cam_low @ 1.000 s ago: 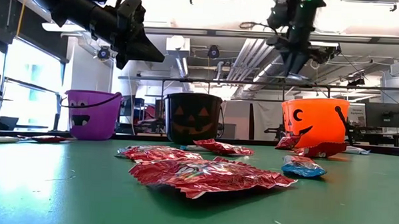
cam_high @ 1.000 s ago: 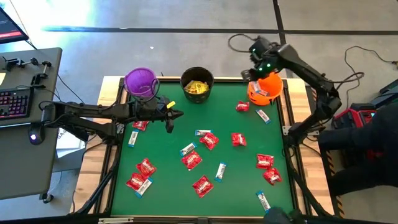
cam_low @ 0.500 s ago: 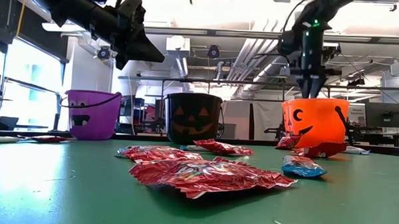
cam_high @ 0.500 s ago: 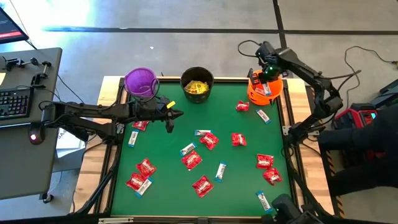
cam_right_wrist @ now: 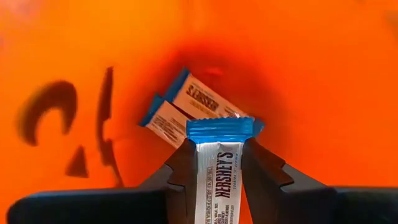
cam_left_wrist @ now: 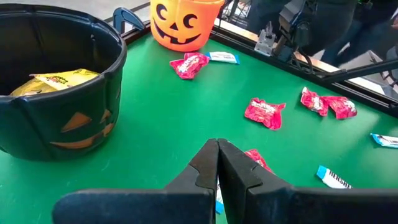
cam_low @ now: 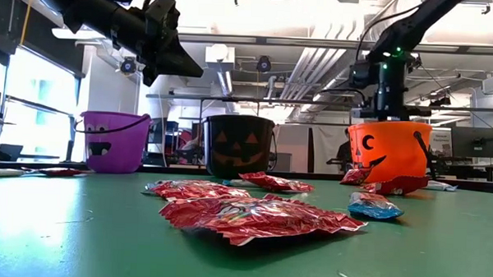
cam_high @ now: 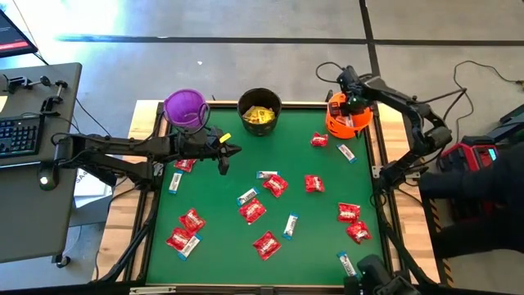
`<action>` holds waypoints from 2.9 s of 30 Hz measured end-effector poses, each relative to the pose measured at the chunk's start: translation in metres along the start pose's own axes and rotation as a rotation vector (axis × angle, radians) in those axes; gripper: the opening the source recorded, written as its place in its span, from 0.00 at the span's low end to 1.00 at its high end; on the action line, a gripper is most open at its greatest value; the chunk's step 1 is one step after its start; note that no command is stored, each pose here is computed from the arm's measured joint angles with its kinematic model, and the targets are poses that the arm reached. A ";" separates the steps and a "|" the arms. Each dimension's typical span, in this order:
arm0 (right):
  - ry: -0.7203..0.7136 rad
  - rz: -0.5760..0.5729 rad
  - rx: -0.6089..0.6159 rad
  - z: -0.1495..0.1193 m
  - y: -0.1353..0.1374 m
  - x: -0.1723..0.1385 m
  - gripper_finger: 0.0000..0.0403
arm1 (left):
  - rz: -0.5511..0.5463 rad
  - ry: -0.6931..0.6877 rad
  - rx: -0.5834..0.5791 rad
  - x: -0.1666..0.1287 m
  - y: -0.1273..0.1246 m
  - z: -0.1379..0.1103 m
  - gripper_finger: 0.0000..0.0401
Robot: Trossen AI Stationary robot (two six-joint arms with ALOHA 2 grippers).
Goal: Sort candy by brand, put in halloween buckets
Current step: Put the blue chocolate bar into the orange bucket
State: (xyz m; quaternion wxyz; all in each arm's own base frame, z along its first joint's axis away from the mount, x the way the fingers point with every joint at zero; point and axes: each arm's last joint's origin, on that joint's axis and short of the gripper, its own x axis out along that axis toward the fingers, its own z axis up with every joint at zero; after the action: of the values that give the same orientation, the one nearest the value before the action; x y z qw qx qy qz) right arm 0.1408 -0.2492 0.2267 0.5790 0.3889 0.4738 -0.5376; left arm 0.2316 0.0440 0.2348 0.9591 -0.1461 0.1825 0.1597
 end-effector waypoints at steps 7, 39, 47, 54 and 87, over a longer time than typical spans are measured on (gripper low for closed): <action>0.017 -0.015 0.021 -0.005 -0.001 0.007 0.27 | -0.001 0.000 0.000 0.000 0.000 0.000 0.00; -0.337 0.388 -0.452 -0.112 0.067 -0.162 0.56 | -0.028 0.014 0.004 0.000 -0.001 -0.001 0.00; -0.160 0.650 -0.729 -0.185 0.108 -0.153 0.56 | -0.068 0.104 0.041 0.000 0.000 -0.008 0.00; -0.157 0.665 -0.730 -0.231 0.119 -0.138 0.56 | -0.209 0.237 0.071 -0.003 -0.008 -0.020 0.03; -0.314 0.677 -0.910 -0.254 0.125 -0.122 0.56 | 0.042 0.468 -0.007 0.050 -0.088 -0.141 0.52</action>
State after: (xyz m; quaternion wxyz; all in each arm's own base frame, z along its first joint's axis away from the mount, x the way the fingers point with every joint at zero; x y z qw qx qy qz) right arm 0.2349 0.0409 0.2739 0.8902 0.1465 0.4153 -0.1165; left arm 0.2651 -0.0711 0.1090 0.8865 -0.1787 0.4024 0.1421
